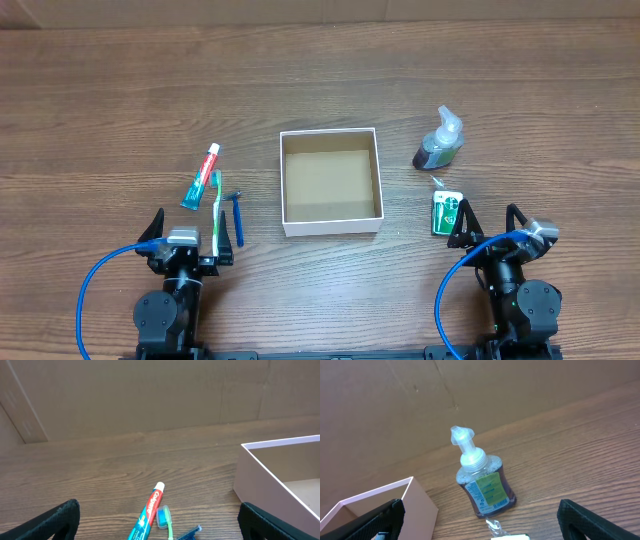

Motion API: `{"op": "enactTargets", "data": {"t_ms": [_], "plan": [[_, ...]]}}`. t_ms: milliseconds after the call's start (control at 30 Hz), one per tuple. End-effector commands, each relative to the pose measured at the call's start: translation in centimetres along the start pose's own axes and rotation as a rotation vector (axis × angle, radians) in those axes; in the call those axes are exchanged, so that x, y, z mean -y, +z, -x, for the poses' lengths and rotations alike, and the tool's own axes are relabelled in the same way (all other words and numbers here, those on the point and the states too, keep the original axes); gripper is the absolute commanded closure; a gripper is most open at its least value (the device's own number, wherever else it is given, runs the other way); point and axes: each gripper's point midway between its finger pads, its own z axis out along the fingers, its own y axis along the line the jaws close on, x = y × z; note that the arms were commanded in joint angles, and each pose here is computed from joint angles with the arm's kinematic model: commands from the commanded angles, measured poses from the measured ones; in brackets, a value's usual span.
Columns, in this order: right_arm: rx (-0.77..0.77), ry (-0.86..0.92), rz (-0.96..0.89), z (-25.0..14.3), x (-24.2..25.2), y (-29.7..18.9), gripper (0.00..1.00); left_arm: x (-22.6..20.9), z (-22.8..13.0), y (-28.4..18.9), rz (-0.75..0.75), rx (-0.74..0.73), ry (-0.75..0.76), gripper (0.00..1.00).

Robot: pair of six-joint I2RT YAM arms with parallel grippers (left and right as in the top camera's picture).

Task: Pack container
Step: 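Move the right gripper toward the hand-soap pump bottle, then grasp the hand-soap pump bottle with the right gripper and lift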

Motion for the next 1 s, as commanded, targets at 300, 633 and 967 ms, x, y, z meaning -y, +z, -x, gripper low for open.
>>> {"op": "enactTargets", "data": {"t_ms": [300,633,967], "plan": [[-0.094,0.053,0.300,-1.2,-5.2,-0.9,0.00,-0.1,-0.1,0.0,0.007,0.003,0.019,0.00],[-0.043,0.033,0.400,3.5,-8.3,-2.3,0.00,-0.1,-0.1,0.0,0.007,0.003,0.019,0.00],[-0.259,-0.038,0.131,14.5,-9.3,1.8,0.00,-0.1,-0.1,0.0,0.007,0.003,0.019,0.00]]}}
